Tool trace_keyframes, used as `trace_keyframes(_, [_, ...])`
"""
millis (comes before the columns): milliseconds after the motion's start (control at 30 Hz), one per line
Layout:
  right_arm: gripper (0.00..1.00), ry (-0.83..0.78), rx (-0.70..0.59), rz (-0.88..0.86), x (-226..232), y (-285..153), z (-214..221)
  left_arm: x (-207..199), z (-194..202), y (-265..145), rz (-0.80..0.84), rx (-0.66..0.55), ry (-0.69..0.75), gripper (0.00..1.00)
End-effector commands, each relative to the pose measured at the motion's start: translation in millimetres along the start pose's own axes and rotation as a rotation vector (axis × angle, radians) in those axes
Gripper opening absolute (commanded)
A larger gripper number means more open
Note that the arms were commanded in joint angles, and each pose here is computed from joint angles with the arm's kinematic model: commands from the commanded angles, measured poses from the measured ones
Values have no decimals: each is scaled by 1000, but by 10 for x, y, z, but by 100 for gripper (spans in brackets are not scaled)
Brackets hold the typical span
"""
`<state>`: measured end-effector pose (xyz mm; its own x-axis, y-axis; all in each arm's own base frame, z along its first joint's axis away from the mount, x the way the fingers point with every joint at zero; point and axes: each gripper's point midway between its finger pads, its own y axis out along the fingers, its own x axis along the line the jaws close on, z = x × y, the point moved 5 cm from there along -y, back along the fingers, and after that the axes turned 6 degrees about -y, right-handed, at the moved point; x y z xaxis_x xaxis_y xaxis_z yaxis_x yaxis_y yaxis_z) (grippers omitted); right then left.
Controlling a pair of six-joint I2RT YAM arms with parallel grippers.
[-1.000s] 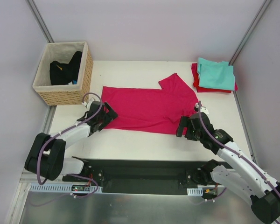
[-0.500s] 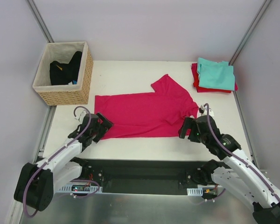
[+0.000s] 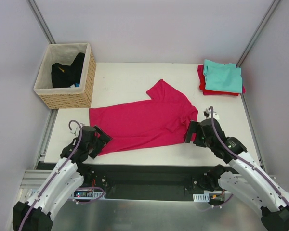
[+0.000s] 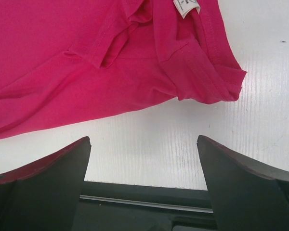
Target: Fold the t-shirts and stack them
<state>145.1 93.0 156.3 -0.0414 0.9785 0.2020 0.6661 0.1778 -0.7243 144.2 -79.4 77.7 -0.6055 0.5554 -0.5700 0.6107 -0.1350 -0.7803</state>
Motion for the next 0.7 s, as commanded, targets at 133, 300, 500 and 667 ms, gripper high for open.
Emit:
trace_keyframes(133, [97, -41, -54, -3, 241, 283, -347, -584, -244, -476, 100, -29, 74, 97])
trace_keyframes(300, [97, -70, -29, 17, 360, 623, -429, -816, -383, -630, 147, -81, 107, 99])
trace_keyframes(500, [97, -83, -16, 22, 423, 965, -568, -862, -417, -645, 147, -92, 122, 99])
trace_keyframes(667, [97, -41, 17, 52, 306, 1191, -568, -828, -417, -591, 124, -94, 127, 99])
